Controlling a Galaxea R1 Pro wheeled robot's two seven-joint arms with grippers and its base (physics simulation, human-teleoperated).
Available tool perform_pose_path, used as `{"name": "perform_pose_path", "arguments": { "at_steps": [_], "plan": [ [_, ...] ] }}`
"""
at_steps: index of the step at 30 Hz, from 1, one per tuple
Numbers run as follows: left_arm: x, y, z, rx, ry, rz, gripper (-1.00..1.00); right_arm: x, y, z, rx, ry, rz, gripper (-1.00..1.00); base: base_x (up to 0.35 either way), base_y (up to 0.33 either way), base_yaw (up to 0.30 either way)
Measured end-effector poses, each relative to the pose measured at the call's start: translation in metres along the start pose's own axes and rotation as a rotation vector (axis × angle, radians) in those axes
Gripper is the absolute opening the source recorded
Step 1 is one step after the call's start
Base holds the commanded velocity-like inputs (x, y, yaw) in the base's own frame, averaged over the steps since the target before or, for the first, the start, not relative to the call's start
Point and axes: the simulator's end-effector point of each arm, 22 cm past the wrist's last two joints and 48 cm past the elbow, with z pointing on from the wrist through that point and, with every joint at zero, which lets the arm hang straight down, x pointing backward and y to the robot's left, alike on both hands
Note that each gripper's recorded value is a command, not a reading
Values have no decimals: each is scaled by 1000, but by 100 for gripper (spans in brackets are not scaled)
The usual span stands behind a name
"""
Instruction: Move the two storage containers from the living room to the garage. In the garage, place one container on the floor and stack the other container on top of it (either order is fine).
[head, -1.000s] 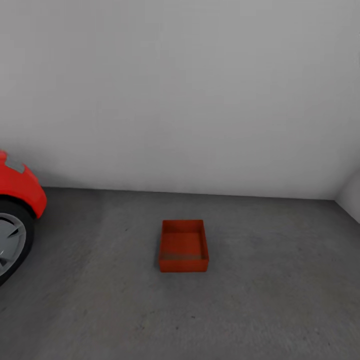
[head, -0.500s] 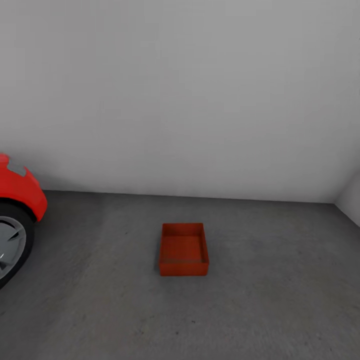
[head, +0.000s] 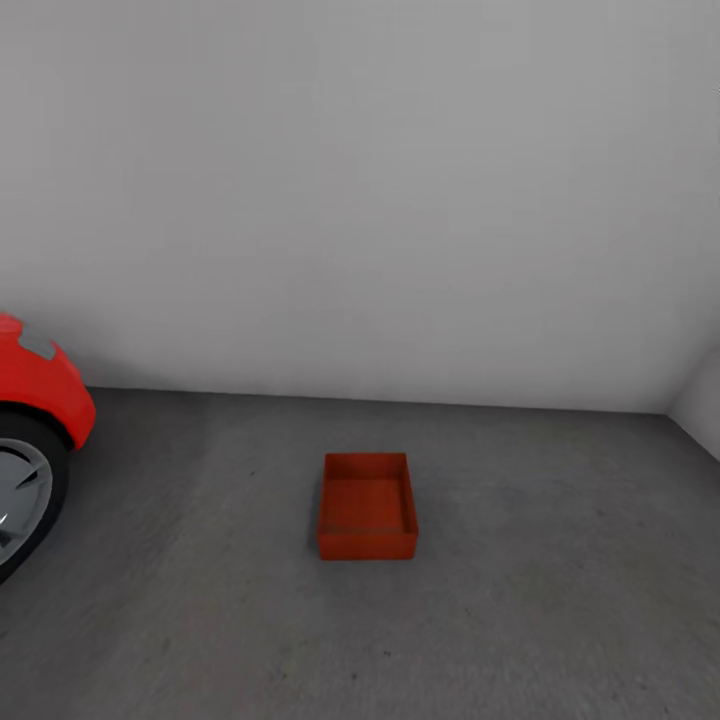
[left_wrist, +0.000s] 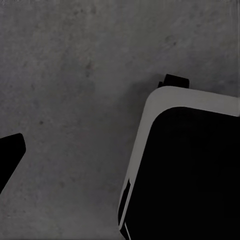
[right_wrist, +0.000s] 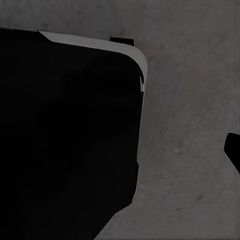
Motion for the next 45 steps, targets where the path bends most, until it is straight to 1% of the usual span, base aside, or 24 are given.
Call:
{"name": "perform_pose_path", "arguments": {
  "at_steps": [45],
  "plan": [
    [-28,-4,-5,14,-70,-17,100,-29,-3,-1,7,-73,4,100,0,0,0]
  ]
}}
